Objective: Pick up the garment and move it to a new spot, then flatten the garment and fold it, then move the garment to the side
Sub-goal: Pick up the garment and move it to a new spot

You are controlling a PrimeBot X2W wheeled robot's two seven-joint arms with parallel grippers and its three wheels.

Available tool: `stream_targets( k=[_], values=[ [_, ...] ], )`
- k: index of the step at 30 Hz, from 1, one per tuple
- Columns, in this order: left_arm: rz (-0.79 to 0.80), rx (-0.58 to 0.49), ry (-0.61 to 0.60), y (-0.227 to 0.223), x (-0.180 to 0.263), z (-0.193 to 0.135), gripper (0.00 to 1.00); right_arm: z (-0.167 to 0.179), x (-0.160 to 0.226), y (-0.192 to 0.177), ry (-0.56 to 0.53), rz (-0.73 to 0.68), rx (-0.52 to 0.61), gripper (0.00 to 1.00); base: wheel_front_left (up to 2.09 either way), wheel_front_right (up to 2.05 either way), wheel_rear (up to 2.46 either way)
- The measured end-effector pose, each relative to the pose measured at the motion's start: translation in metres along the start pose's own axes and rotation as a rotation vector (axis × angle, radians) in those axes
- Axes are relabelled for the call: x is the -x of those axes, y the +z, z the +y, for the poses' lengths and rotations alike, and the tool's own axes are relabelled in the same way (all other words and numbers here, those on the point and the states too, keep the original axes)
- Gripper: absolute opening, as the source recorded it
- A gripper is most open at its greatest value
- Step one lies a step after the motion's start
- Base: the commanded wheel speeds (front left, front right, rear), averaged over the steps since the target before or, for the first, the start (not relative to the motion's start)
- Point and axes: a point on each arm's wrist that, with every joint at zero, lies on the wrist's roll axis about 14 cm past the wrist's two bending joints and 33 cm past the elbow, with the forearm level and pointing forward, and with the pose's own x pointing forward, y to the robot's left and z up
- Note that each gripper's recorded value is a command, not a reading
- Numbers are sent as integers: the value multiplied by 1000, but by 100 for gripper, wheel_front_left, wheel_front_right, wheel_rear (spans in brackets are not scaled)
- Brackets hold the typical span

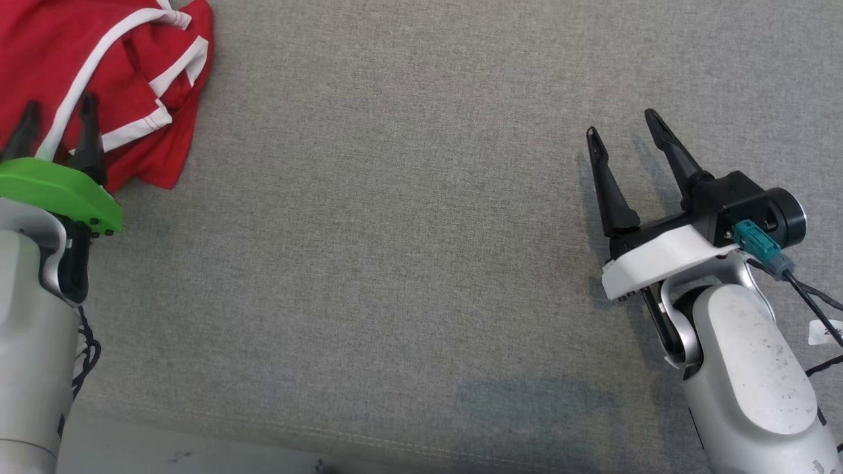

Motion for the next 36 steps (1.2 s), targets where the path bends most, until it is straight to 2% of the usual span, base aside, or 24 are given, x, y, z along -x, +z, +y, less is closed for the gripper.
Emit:
stream_targets(
  k=[1, 6, 12, 14, 17, 20, 25, 36],
  values=[
    [-4, -8, 2, 0, -2, 1, 0, -1, 0, -1, -3, 2, -1, 100, 0, 0, 0],
    [28, -62, 12, -6, -2, 10, 0, -3, -1, -2, -10, -1, -6, 100, 0, 0, 0],
    [-37, -81, 30, 20, -3, 21, 0, -3, -1, 4, -15, -16, -9, 100, 0, 0, 0],
    [-90, -69, 30, 38, -2, 23, 0, -4, 1, 8, -21, -24, -7, 100, 0, 0, 0],
    [-240, -69, 22, 89, 3, 21, 0, -7, 4, 18, -35, -51, 0, 100, 0, 0, 0],
    [-354, -71, 11, 121, 19, 16, 0, -8, 9, 27, -50, -72, 2, 100, 0, 0, 0],
    [-486, -82, -6, 145, 57, 6, 0, -7, 22, 44, -71, -112, 4, 100, 0, 0, 0],
    [-617, -42, -41, 146, 133, -30, 0, -12, 56, 75, -129, -176, 23, 100, 0, 0, 0]
  ],
)
